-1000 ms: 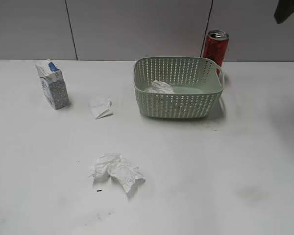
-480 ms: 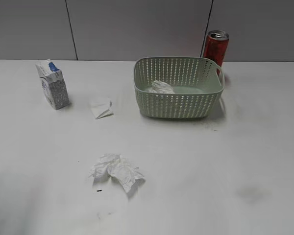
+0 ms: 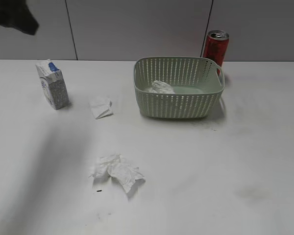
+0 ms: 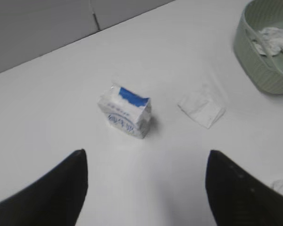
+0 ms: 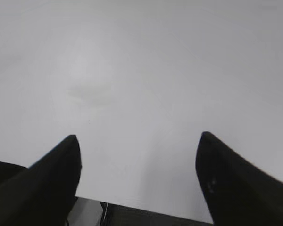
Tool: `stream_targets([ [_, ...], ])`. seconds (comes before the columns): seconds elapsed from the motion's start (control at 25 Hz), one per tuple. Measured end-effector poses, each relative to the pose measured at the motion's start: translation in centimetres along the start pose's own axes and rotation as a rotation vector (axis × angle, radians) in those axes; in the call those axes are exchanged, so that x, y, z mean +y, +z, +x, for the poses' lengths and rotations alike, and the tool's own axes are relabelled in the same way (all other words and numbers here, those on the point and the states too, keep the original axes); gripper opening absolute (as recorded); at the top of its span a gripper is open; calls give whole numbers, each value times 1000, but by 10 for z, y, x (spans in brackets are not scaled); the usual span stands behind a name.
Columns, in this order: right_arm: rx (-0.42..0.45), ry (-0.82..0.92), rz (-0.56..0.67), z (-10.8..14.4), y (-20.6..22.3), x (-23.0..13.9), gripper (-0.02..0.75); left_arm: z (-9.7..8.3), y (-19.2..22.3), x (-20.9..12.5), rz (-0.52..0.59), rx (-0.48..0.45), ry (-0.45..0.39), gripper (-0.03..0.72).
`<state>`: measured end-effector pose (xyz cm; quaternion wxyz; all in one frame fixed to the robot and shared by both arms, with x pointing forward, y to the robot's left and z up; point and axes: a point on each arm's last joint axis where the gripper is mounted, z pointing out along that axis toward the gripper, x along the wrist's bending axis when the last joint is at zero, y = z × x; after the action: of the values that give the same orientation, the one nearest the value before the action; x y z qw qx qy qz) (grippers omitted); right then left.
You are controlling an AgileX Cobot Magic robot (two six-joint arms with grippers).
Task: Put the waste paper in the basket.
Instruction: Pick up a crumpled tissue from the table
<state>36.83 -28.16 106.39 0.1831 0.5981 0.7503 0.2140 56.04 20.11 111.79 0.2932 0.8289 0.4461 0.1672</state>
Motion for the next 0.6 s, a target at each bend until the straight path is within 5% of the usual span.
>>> stream_targets([
  [0.2,-11,13,-127,5,-14,-39,572,-28,68,18,141,-53,152,571],
  [0.6,-27,53,-367,12,-31,-89,572,-52,187,11,338,-122,240,571],
])
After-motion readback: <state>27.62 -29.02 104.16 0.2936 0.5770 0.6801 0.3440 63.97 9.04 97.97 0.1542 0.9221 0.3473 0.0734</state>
